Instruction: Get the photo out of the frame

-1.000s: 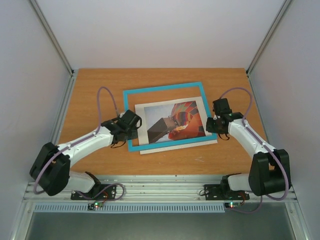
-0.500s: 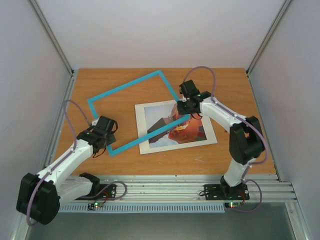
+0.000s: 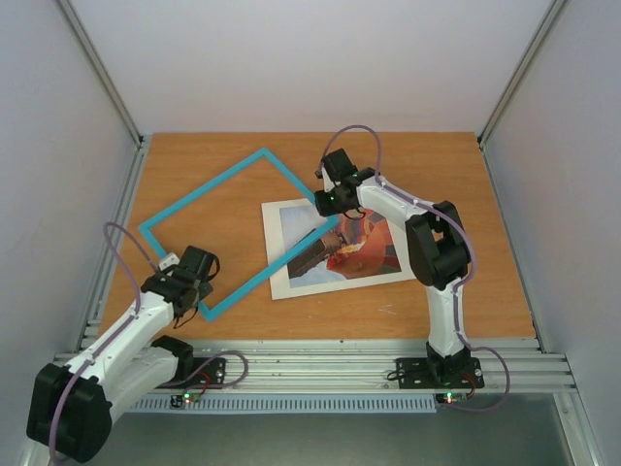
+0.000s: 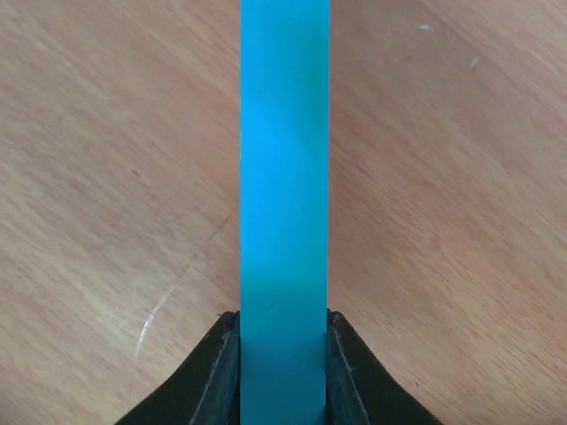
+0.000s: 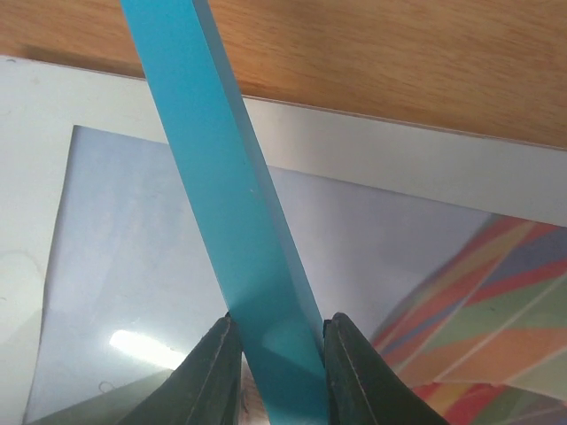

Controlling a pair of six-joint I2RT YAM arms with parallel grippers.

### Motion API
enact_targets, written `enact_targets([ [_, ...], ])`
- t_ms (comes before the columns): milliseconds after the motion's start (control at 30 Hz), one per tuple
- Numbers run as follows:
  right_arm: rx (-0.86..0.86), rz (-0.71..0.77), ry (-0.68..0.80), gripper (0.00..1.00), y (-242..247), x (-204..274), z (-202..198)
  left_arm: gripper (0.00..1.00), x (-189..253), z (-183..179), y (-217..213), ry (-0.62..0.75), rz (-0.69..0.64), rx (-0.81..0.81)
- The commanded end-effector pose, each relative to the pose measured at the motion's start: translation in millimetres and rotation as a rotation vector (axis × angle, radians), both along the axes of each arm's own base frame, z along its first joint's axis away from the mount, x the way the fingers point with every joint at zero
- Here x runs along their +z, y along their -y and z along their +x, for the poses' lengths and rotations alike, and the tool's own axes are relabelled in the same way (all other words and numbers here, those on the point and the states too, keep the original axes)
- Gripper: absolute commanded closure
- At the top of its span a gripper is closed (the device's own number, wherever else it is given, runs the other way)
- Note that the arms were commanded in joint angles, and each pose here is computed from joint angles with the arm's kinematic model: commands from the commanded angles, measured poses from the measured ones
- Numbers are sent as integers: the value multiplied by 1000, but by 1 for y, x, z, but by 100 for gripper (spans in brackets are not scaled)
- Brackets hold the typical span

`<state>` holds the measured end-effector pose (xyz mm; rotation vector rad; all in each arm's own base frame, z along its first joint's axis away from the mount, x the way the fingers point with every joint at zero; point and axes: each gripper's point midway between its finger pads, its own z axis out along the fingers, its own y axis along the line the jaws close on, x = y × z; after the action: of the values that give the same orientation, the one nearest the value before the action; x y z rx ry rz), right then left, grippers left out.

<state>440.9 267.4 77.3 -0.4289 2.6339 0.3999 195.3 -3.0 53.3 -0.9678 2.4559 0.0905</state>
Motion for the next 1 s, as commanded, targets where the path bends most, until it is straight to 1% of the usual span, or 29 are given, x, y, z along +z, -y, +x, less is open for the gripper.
enact_targets([
  [0,-16,157,66,73,-32,37,19,99,10,11,1,103,-51,72],
  [233,-22,133,79,48,-23,45,15,99,4,3,-9,116,-40,149],
  [333,-27,134,88,41,-15,53,10,99,7,1,-12,123,-38,172],
  [500,-51,136,92,37,8,64,-7,100,14,0,-18,167,-38,211],
  [667,-99,127,106,35,41,70,-37,99,29,4,-29,224,-30,277],
  [800,-127,112,106,33,62,59,-68,99,28,7,-41,210,-54,355],
  [900,-152,98,128,32,77,55,-86,99,27,10,-54,201,-82,424],
  [967,-176,86,150,30,88,54,-95,99,27,10,-62,201,-94,470],
])
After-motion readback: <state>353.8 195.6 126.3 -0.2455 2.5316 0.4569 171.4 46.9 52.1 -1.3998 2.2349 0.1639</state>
